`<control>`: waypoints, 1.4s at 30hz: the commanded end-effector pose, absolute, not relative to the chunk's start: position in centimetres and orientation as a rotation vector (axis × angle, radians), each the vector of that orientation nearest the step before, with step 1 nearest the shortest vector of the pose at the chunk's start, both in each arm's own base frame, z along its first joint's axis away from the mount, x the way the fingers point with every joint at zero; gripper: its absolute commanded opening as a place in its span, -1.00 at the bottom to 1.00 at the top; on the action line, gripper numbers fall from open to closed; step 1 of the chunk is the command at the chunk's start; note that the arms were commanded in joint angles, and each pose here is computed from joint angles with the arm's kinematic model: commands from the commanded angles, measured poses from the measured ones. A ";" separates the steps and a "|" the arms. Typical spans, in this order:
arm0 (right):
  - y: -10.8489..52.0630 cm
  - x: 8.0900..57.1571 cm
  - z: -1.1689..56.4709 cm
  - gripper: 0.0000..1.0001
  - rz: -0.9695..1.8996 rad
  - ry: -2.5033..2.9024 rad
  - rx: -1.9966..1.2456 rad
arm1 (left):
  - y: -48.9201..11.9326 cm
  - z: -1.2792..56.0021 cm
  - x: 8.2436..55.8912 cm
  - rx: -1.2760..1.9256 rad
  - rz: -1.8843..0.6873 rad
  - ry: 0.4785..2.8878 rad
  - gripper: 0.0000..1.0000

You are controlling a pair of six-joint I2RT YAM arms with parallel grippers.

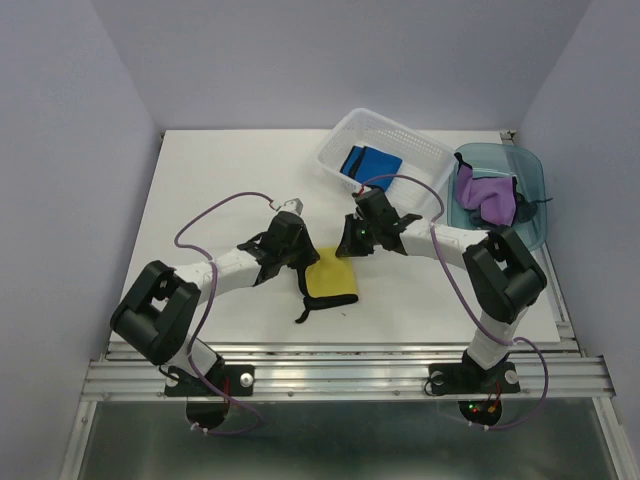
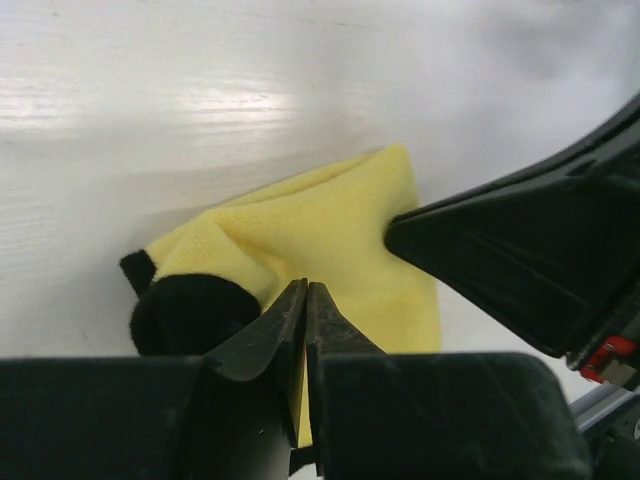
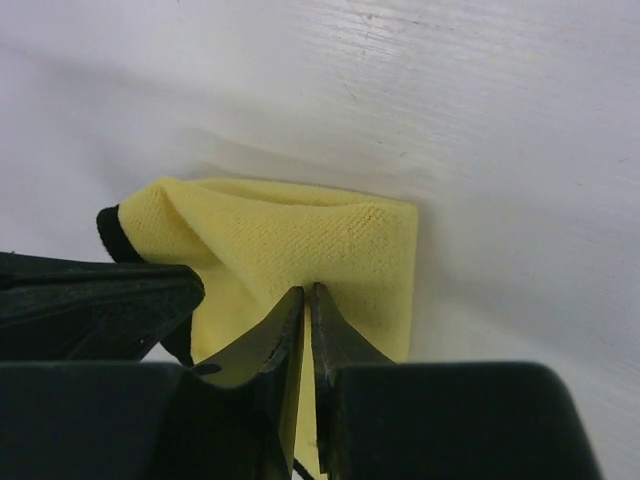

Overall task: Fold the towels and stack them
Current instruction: Smooth out wrinkles on the folded towel

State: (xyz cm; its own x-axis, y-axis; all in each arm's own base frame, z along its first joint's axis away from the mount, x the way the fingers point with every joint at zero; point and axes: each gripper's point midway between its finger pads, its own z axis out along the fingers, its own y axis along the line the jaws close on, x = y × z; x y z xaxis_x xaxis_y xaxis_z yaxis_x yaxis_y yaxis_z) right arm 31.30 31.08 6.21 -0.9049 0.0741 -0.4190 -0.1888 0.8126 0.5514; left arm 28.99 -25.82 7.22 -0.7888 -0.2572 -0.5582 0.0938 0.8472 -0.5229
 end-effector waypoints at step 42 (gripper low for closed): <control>30.7 25.7 7.4 -0.80 0.911 2.455 -0.217 | -22.9 5.9 26.2 -0.154 -0.769 2.367 -0.54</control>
State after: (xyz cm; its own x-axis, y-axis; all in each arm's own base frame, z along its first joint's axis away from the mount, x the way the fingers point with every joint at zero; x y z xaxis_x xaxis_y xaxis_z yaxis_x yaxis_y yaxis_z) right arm 26.01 31.41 9.51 -0.8479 0.0250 -0.5296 -0.3413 0.7387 0.5812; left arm 27.33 -22.74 8.41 -0.7516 -0.3075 -0.5836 0.1070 0.8161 -0.5679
